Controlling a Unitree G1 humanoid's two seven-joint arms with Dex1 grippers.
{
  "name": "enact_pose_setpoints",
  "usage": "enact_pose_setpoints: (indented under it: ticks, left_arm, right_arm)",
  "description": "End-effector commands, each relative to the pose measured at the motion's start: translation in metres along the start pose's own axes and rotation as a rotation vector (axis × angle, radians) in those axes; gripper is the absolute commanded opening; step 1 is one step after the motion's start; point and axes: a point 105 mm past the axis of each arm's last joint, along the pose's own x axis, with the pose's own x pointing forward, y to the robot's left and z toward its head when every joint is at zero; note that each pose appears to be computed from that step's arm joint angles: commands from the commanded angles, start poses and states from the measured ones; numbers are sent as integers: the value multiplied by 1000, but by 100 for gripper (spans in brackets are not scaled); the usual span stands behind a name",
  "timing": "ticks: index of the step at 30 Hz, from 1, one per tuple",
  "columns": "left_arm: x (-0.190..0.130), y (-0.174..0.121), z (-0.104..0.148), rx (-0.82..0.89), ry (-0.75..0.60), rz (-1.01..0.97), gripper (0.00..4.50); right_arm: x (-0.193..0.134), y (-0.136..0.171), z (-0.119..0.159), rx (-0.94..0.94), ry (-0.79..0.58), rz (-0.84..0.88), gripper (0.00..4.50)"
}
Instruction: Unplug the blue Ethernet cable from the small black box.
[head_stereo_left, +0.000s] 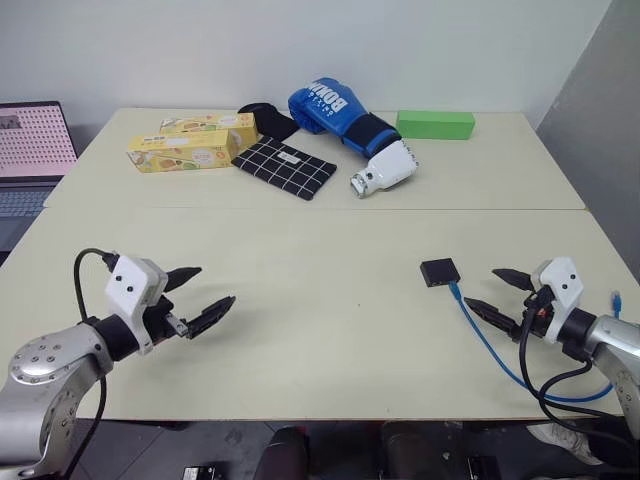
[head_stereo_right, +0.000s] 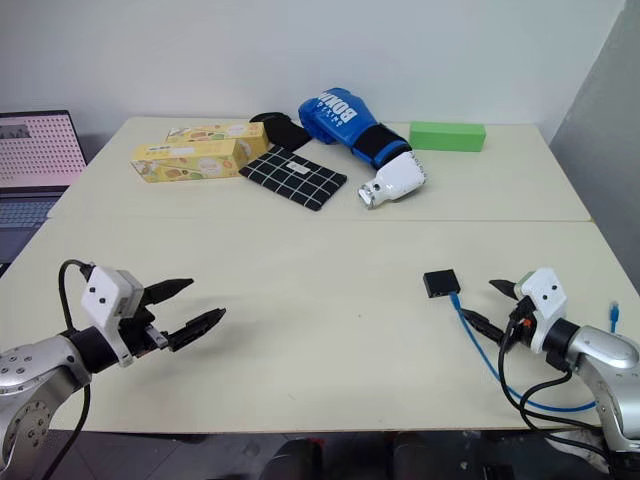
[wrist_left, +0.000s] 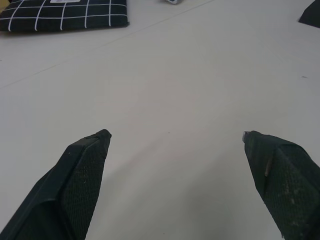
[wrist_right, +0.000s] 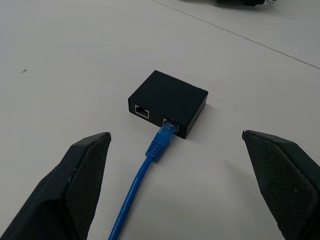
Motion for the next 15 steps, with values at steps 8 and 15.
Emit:
enact_pose_setpoints:
  ticks: [8, 15]
  left_arm:
    - [-1, -3, 17, 40, -58, -7, 450]
    - [3, -8, 28, -8, -98, -31, 450]
  right_arm:
    - [-7, -4, 11, -50, -27, -17, 447]
    - [-8, -3, 12, -48, -24, -22, 447]
